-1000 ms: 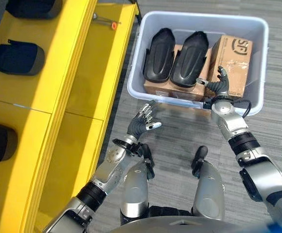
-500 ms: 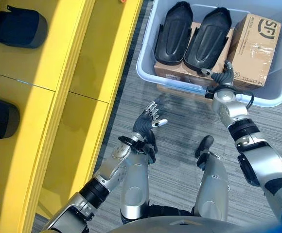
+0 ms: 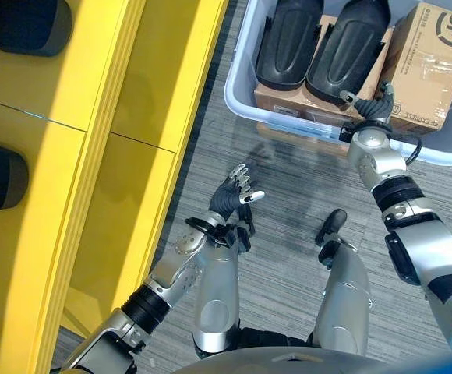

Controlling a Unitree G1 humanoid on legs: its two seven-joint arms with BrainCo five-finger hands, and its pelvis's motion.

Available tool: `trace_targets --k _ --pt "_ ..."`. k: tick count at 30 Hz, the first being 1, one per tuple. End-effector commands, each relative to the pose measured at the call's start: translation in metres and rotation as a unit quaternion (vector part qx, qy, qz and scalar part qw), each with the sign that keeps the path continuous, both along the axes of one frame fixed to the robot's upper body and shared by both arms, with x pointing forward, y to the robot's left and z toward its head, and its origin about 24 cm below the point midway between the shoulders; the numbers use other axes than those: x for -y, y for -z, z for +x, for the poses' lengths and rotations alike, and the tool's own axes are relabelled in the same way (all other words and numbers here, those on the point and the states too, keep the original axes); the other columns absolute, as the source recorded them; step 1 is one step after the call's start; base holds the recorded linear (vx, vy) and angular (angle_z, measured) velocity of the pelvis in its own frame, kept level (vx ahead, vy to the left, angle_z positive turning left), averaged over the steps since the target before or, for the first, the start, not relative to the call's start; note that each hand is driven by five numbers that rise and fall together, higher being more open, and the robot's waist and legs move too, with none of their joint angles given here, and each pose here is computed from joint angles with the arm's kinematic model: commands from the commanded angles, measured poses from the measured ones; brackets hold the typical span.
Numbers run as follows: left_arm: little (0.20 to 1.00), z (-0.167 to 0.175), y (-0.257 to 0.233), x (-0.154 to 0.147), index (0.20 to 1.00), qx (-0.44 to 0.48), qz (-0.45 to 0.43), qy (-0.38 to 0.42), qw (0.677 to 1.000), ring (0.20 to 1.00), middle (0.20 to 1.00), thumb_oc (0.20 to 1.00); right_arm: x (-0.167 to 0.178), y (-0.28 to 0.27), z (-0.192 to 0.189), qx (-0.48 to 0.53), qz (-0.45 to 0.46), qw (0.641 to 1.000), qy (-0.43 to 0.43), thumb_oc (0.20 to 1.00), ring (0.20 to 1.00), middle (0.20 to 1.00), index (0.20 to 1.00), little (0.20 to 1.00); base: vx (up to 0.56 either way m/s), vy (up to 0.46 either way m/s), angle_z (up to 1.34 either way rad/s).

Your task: Move parts from the plastic box to the shelf.

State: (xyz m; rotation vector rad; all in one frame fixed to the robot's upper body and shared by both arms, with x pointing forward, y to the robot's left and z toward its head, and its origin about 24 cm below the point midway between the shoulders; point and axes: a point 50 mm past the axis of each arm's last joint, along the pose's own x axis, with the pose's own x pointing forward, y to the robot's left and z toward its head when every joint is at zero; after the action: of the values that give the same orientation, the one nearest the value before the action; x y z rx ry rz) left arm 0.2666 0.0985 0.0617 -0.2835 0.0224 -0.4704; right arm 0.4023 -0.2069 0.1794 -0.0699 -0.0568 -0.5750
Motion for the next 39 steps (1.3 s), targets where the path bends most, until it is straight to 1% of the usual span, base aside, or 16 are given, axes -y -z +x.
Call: trace_targets --k 1,8,12,14,15,16,18,19,21,27,28,30,33,37,38,39 --pt "1.0 -0.017 -0.023 0.009 1.0 0.042 -0.049 0.039 0.997 1.0 1.0 1.0 0.0 -0.046 0.001 0.081 0.002 0.997 0.008 1.0 1.0 1.0 1.0 1.0 0.0 -0.016 -0.04" --pt "1.0 -0.017 -0.028 0.011 1.0 0.046 -0.05 0.047 0.997 1.0 1.0 1.0 0.021 -0.069 0.002 0.097 0.05 0.993 0.046 1.0 1.0 1.0 1.0 1.0 0.0 -0.018 0.0" --pt "1.0 -0.017 -0.029 0.01 1.0 0.045 -0.058 0.048 0.996 1.0 1.0 1.0 0.034 -0.087 0.001 0.104 0.03 0.991 0.077 1.0 1.0 1.0 1.0 1.0 -0.01 -0.015 0.01" --pt "1.0 -0.018 -0.031 0.011 1.0 0.046 -0.062 0.05 0.996 1.0 1.0 1.0 0.039 -0.098 -0.002 0.115 -0.019 0.989 0.093 1.0 1.0 1.0 1.0 1.0 -0.04 -0.02 0.02" --pt "1.0 -0.02 -0.033 0.013 1.0 0.048 -0.064 0.057 0.995 1.0 1.0 1.0 0.037 -0.108 -0.004 0.127 -0.069 0.984 0.1 1.0 1.0 1.0 1.0 1.0 -0.05 -0.003 0.04" --pt "1.0 -0.022 -0.034 0.014 1.0 0.049 -0.068 0.061 0.995 1.0 1.0 1.0 0.029 -0.121 -0.005 0.143 -0.094 0.981 0.093 1.0 1.0 1.0 1.0 1.0 -0.05 -0.003 0.05" --pt "1.0 -0.022 -0.034 0.014 1.0 0.049 -0.07 0.061 0.994 1.0 1.0 1.0 0.026 -0.124 -0.005 0.145 -0.117 0.978 0.093 1.0 1.0 1.0 1.0 1.0 -0.03 0.015 0.04" --pt "1.0 -0.022 -0.033 0.015 1.0 0.048 -0.074 0.062 0.994 1.0 1.0 1.0 0.018 -0.13 -0.006 0.151 -0.166 0.969 0.098 1.0 1.0 1.0 1.0 1.0 -0.03 0.03 0.05" --pt "1.0 -0.022 -0.034 0.015 1.0 0.05 -0.076 0.062 0.994 1.0 1.0 1.0 0.013 -0.133 -0.007 0.154 -0.196 0.963 0.102 1.0 1.0 1.0 1.0 1.0 -0.03 0.011 0.06" --pt "1.0 -0.021 -0.03 0.013 1.0 0.046 -0.086 0.062 0.993 1.0 1.0 1.0 -0.007 -0.148 -0.016 0.189 -0.337 0.912 0.137 1.0 1.0 1.0 1.0 1.0 -0.02 0.007 0.06" --pt "1.0 -0.022 -0.03 0.015 1.0 0.046 -0.088 0.067 0.993 1.0 1.0 1.0 -0.015 -0.152 -0.019 0.193 -0.382 0.892 0.148 1.0 1.0 1.0 1.0 1.0 -0.01 0.024 0.04" --pt "1.0 -0.022 -0.03 0.015 1.0 0.046 -0.087 0.069 0.993 1.0 1.0 1.0 -0.019 -0.152 -0.019 0.188 -0.396 0.887 0.144 1.0 1.0 1.0 1.0 1.0 0.0 0.002 0.04" --pt "1.0 -0.022 -0.027 0.015 1.0 0.045 -0.088 0.07 0.993 1.0 1.0 1.0 -0.023 -0.148 -0.017 0.177 -0.389 0.893 0.14 1.0 1.0 1.0 1.0 1.0 0.0 -0.01 0.05" --pt "1.0 -0.022 -0.028 0.013 1.0 0.047 -0.086 0.066 0.993 1.0 1.0 1.0 -0.018 -0.137 -0.016 0.172 -0.316 0.919 0.16 1.0 1.0 1.0 1.0 1.0 0.0 -0.022 0.04" --pt "1.0 -0.021 -0.028 0.012 1.0 0.045 -0.088 0.063 0.993 1.0 1.0 1.0 -0.012 -0.132 -0.016 0.16 -0.296 0.924 0.18 1.0 1.0 1.0 1.0 1.0 0.0 -0.021 0.05" --pt "1.0 -0.021 -0.028 0.012 1.0 0.043 -0.089 0.063 0.993 1.0 1.0 1.0 -0.008 -0.129 -0.016 0.156 -0.294 0.923 0.194 1.0 1.0 1.0 1.0 1.0 0.0 -0.014 0.04"
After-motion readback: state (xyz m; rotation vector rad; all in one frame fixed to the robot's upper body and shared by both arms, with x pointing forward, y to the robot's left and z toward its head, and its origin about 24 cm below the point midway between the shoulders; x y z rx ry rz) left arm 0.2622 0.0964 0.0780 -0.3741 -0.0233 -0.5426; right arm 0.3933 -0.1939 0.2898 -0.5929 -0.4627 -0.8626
